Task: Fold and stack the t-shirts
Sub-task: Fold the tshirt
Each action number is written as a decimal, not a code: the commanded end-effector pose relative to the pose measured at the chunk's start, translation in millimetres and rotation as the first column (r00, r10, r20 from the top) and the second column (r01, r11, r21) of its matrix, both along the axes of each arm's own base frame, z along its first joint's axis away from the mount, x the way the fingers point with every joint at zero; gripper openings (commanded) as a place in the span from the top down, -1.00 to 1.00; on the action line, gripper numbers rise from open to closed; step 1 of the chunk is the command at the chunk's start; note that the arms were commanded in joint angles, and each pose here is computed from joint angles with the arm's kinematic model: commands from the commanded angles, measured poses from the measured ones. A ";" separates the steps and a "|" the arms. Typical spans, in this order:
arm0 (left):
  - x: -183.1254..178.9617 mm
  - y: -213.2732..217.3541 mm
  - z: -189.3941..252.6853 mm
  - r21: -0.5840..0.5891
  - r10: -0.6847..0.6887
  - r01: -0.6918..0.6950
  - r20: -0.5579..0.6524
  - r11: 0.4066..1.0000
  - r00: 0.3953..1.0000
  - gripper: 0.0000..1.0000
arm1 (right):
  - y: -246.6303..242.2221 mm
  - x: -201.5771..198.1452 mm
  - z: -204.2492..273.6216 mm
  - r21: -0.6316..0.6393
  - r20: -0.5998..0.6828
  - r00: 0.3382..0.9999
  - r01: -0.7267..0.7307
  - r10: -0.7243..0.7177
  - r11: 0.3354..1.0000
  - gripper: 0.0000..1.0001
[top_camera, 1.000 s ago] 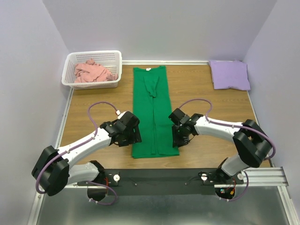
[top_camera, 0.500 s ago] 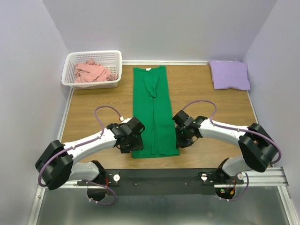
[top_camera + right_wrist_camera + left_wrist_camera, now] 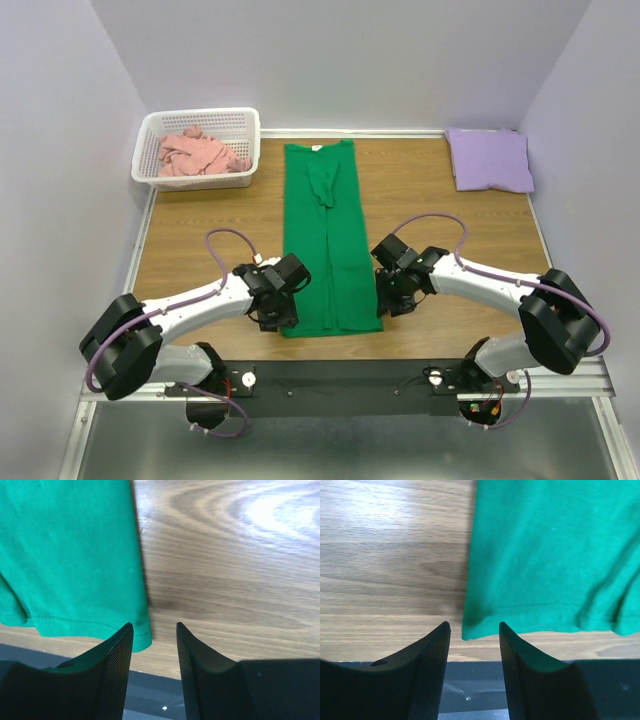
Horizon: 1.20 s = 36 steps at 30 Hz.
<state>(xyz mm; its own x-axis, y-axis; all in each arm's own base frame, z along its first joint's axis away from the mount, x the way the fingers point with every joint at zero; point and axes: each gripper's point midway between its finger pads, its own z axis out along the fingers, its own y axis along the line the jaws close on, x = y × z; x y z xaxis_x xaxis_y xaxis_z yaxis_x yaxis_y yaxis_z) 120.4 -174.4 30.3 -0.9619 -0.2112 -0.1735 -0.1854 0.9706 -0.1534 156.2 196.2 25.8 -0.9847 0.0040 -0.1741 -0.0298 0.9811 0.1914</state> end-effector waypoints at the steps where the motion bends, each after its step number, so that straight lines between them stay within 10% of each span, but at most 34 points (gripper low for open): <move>1: 2.3 8.2 -3.5 0.068 0.014 -0.014 0.001 0.998 1.000 -0.01 | -1.0 -13.0 0.1 0.018 -0.058 0.998 -0.006 0.007 1.000 0.03; 17: 5.1 -0.5 -15.8 0.095 -0.058 0.062 -0.044 0.994 0.997 0.12 | 2.4 -19.6 0.8 0.044 -0.090 0.996 0.024 -0.020 0.999 0.02; 25: 4.2 -4.7 -13.4 0.073 -0.079 0.082 -0.049 0.994 0.996 0.76 | 2.8 -29.8 -4.5 0.052 -0.142 0.990 0.030 -0.022 0.998 0.02; 36: 3.4 -9.6 -13.2 0.044 -0.107 0.109 -0.050 0.993 0.993 0.79 | 20.9 -22.3 0.7 0.103 -0.142 0.990 0.034 -0.019 0.994 0.02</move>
